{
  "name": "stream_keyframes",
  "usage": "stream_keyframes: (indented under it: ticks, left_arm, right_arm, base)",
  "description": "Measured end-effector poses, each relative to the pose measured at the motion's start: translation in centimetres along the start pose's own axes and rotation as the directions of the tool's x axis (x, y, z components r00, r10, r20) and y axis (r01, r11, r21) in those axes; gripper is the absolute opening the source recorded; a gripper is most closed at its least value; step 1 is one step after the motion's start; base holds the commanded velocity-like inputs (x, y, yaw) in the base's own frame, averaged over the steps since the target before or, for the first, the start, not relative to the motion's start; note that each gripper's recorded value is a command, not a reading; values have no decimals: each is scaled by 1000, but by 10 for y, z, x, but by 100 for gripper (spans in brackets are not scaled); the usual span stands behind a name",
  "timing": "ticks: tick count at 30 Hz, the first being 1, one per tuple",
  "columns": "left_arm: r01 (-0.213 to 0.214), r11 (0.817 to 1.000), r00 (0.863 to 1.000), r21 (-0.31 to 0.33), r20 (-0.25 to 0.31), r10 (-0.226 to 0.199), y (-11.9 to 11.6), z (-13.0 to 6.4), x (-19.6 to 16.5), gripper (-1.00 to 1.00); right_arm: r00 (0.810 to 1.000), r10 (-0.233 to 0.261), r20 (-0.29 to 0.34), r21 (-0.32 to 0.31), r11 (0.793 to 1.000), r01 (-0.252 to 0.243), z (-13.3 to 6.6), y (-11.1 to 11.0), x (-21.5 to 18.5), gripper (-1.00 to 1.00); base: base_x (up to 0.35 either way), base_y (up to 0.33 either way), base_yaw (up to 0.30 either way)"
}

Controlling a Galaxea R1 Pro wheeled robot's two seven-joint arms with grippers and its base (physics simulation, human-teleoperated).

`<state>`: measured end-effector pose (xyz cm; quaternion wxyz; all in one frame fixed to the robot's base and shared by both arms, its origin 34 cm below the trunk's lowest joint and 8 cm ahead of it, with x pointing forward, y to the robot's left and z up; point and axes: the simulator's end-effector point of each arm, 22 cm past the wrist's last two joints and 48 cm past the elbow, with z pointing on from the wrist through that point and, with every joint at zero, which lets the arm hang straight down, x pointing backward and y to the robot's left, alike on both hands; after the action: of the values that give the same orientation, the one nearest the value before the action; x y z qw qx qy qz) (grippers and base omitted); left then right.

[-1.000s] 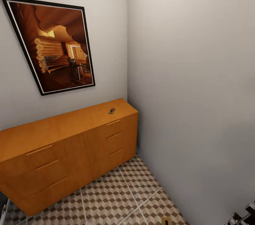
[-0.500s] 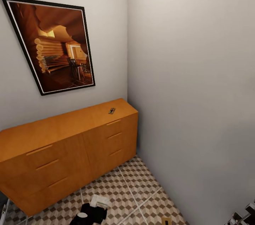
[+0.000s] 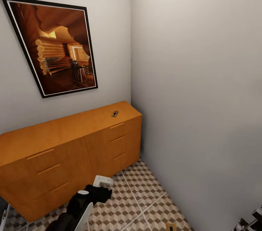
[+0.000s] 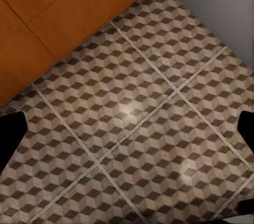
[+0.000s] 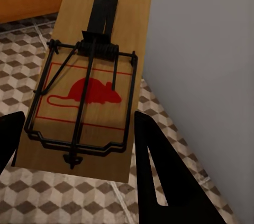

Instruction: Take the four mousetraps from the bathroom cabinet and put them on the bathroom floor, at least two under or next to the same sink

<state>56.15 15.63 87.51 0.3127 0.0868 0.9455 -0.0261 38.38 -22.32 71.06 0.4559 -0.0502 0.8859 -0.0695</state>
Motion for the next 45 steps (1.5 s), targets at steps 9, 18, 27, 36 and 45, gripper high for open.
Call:
stream_keyframes:
  ticks: [9,18,27,36,45]
  left_arm:
    - [12,1000,999,4,36,-12,6,-38,-56,100]
    - [14,1000,991,-2,135,-13,12,-55,-126,100]
    - [11,997,964,-73,267,9,48,-72,-269,100]
    - [20,992,941,-128,337,24,73,-99,-352,100]
    - [19,986,885,-165,461,60,84,-149,-391,100]
  right_arm:
    - [1000,-2,-4,0,1000,2,0,0,1,-100]
    - [1000,-2,-3,-1,1000,2,0,0,1,-100]
    - [1000,1,-1,-4,1000,-1,0,3,0,-100]
    - [1000,11,0,-38,999,-11,-1,18,-2,-100]
    - [1000,11,1,-47,999,-11,-1,18,-2,-100]
  base:
    - [0,0,0]
    - [0,0,0]
    - [0,0,0]
    - [0,0,0]
    - [0,0,0]
